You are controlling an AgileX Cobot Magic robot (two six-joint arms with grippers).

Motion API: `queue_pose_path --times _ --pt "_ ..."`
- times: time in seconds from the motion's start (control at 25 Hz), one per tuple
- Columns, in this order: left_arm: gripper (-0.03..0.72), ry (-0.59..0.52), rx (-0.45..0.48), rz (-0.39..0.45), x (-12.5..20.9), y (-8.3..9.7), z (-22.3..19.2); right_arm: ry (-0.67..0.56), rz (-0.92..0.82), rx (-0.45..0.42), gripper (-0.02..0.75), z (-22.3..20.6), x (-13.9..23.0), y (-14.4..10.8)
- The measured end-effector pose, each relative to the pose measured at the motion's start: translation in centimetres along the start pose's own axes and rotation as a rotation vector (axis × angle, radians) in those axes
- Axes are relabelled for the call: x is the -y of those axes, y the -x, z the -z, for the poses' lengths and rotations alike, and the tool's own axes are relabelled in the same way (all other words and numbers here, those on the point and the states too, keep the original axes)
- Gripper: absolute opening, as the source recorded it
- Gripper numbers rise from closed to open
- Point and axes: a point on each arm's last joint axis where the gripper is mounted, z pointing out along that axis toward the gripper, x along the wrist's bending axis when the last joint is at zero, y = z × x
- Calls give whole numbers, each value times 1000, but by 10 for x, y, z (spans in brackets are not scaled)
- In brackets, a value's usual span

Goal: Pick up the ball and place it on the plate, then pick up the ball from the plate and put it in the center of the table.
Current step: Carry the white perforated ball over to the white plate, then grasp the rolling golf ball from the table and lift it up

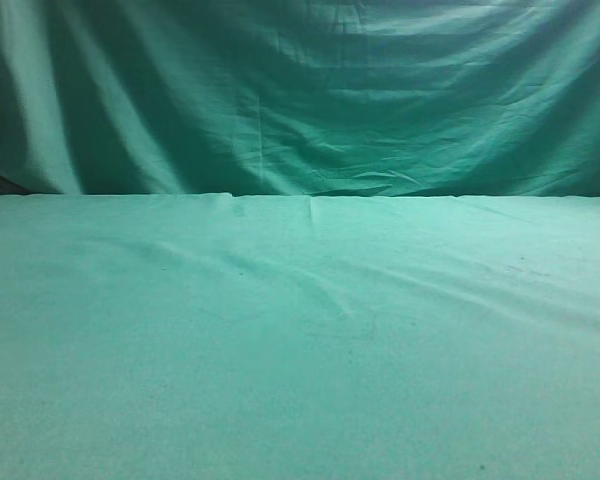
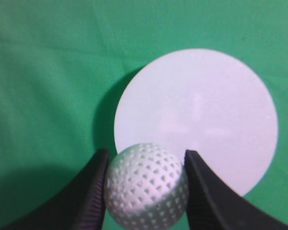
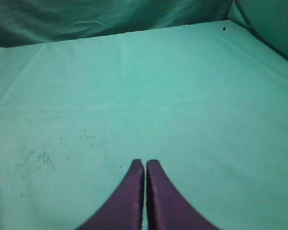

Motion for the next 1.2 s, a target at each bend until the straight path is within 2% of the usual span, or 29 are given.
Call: queue_pose_path --times 0.36,0.56,0.72,0.76,0.88,0.92,1.08,1.2 --pt "300 -23 12 -18 1 5 -34 0 0 0 0 0 0 0" --pt "300 -17 35 21 0 7 -35 0 0 0 0 0 0 0" --pt "591 -23 59 78 -9 8 -29 0 0 0 0 0 0 0" --pt "633 -25 65 84 -14 10 -26 0 0 0 0 0 0 0" --pt "632 -32 95 41 -31 22 -10 0 0 0 0 0 0 0" --pt "564 -21 115 29 -39 28 -2 0 0 0 0 0 0 0" --pt "377 26 194 -80 -63 63 28 0 0 0 0 0 0 0" --pt "216 81 244 -150 -67 89 53 0 0 0 0 0 0 0"
